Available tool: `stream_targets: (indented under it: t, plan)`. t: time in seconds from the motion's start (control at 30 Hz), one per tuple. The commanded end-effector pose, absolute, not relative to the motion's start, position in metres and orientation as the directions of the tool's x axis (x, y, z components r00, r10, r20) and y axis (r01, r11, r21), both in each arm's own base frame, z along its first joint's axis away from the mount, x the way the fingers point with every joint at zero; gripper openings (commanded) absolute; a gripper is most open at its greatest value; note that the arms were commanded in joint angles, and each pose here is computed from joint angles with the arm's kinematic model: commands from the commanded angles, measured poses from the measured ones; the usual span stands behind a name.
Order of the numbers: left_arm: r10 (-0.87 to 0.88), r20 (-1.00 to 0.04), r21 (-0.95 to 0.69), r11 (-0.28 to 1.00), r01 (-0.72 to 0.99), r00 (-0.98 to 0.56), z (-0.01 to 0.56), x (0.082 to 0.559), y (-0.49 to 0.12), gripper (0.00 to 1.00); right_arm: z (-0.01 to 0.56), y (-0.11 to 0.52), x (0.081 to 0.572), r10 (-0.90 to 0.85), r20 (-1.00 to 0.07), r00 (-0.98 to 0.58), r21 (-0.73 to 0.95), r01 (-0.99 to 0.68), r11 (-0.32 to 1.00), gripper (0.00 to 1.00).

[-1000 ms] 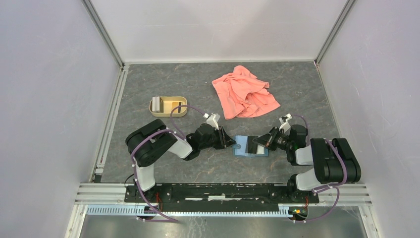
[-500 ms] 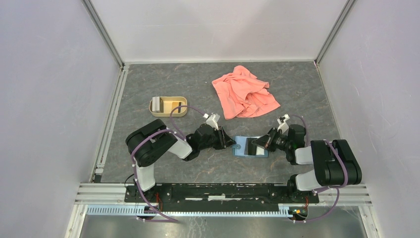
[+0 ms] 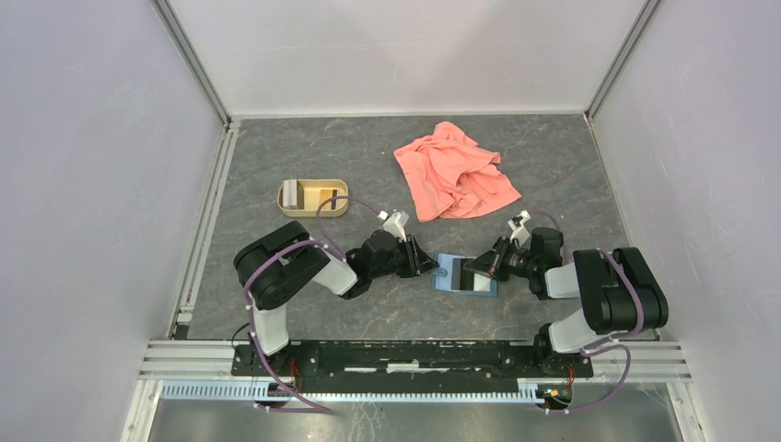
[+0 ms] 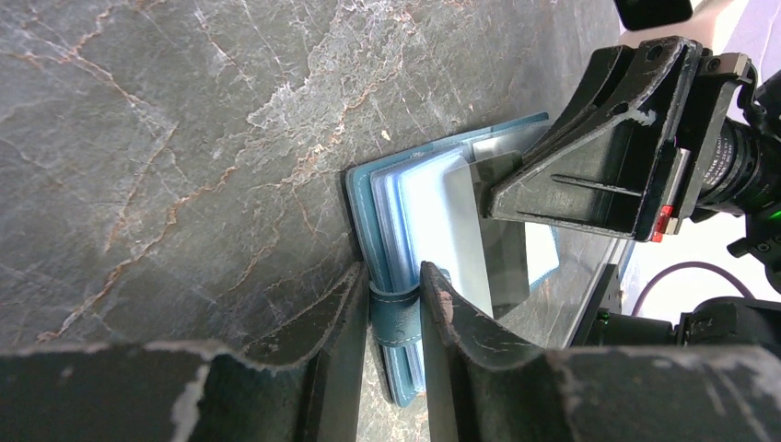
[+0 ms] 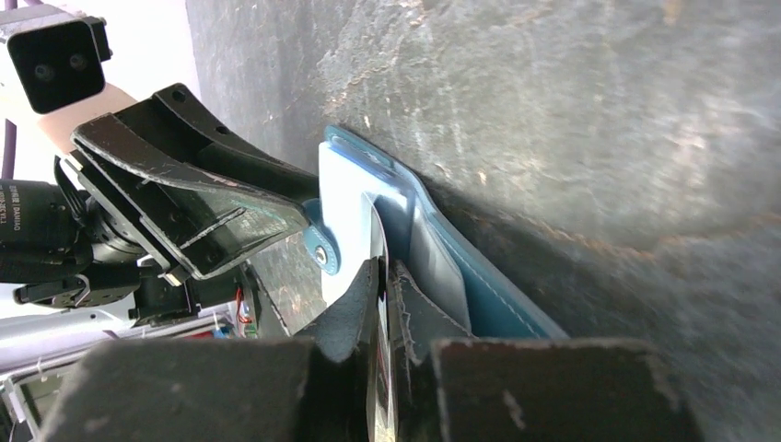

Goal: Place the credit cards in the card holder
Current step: Insert the credit card into the card holder.

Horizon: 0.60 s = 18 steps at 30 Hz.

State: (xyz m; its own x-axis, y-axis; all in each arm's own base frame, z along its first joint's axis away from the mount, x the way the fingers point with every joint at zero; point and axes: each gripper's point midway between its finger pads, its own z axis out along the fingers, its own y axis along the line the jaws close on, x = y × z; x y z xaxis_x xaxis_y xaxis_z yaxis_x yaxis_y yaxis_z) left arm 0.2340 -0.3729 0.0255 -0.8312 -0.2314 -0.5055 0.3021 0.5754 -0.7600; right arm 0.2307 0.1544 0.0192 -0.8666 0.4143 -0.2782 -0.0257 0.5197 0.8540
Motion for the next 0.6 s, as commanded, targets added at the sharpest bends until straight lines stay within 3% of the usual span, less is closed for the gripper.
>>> stream_targets:
  t: [0.0,0.07,0.27,0.4,0.57]
  plan:
    - [-0.175,-0.479,-0.733,0.618,0.283,-0.860,0.002,0.221,-0.365,0.35,0.017,0.169,0.226,0.354,-0.265,-0.897,0.861,-0.056,0.505,0.08]
    - [-0.174,-0.481,-0.733,0.618,0.285,-0.860,0.002,0.221,-0.365,0.35,0.021,0.174,0.229,0.341,-0.278,-0.898,0.864,-0.078,0.498,0.09]
    - [-0.173,-0.487,-0.730,0.618,0.291,-0.856,0.005,0.221,-0.365,0.36,0.020,0.176,0.233,0.258,-0.323,-0.911,0.840,-0.150,0.521,0.26]
    - [-0.173,-0.490,-0.731,0.616,0.294,-0.855,0.007,0.221,-0.365,0.36,0.016,0.170,0.233,0.193,-0.380,-0.905,0.789,-0.208,0.578,0.44]
    - [-0.175,-0.493,-0.733,0.612,0.298,-0.852,0.008,0.219,-0.363,0.36,0.016,0.159,0.239,0.164,-0.423,-0.891,0.737,-0.233,0.634,0.50]
